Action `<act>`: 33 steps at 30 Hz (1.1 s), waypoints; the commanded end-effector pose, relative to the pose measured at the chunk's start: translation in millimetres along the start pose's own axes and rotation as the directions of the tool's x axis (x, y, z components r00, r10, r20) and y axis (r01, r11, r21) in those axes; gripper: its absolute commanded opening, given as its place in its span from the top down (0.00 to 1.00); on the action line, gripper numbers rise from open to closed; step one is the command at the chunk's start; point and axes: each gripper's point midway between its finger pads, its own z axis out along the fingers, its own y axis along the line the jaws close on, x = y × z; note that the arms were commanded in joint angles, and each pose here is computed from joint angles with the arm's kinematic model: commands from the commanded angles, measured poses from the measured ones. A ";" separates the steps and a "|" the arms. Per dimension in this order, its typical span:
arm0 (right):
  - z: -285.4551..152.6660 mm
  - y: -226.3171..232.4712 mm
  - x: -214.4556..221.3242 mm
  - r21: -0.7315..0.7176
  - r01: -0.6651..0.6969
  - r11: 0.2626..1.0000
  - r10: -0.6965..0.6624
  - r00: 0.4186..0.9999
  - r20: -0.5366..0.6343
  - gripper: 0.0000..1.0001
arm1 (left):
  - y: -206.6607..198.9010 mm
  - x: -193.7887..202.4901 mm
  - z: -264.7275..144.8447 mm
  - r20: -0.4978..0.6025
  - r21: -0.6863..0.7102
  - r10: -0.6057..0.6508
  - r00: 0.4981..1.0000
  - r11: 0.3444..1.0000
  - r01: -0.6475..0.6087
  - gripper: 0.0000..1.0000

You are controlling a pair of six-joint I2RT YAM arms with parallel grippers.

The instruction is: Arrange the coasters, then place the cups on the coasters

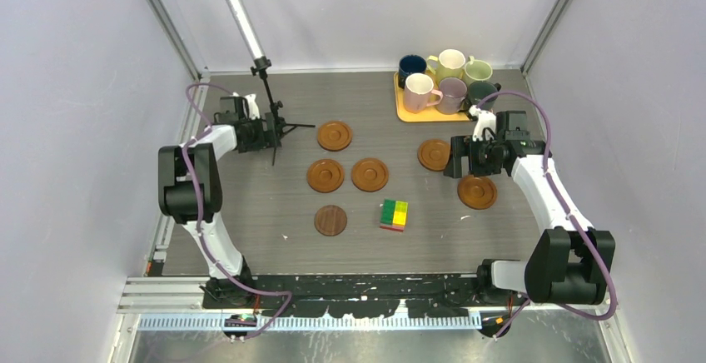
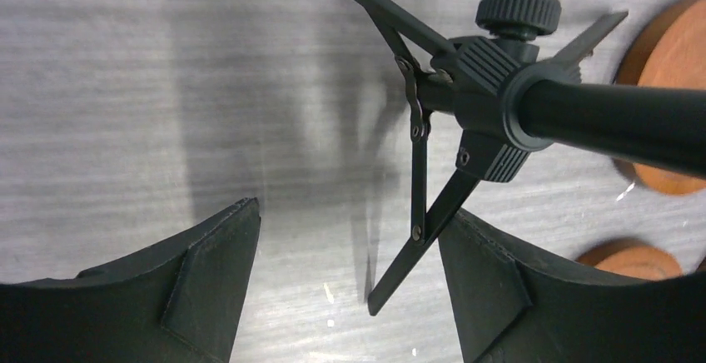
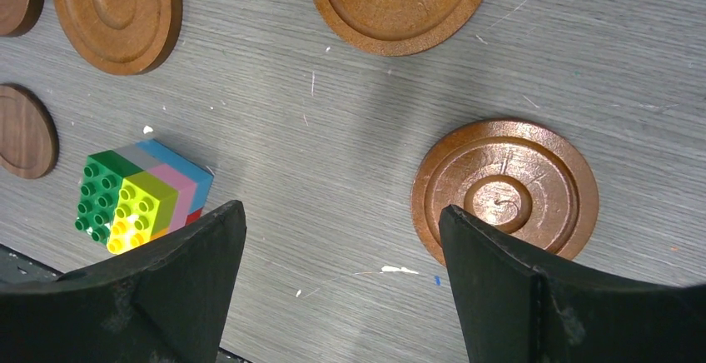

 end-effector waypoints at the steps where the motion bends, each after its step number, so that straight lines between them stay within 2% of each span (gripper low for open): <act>1: -4.1 3.1 -21.9 -0.013 0.033 0.999 -0.032 0.998 0.053 0.10 | -2.4 -40.6 11.4 0.088 -0.005 -0.021 0.996 1.000 0.022 0.21; 21: 5.4 -5.5 -25.1 0.001 0.032 0.999 -0.032 0.999 0.010 0.10 | 7.0 -110.7 67.0 0.094 -0.035 -0.075 0.993 0.996 0.078 0.21; 27: 2.8 -0.1 -36.3 -0.026 0.028 0.999 -0.028 0.999 0.025 0.10 | 1.5 -106.7 40.8 0.081 -0.024 -0.049 0.996 0.998 0.051 0.18; 33: 0.6 11.5 -57.7 -0.083 0.027 0.996 -0.024 0.999 0.040 0.10 | -0.5 -87.6 -18.7 0.058 0.008 0.015 0.998 1.000 -0.016 0.12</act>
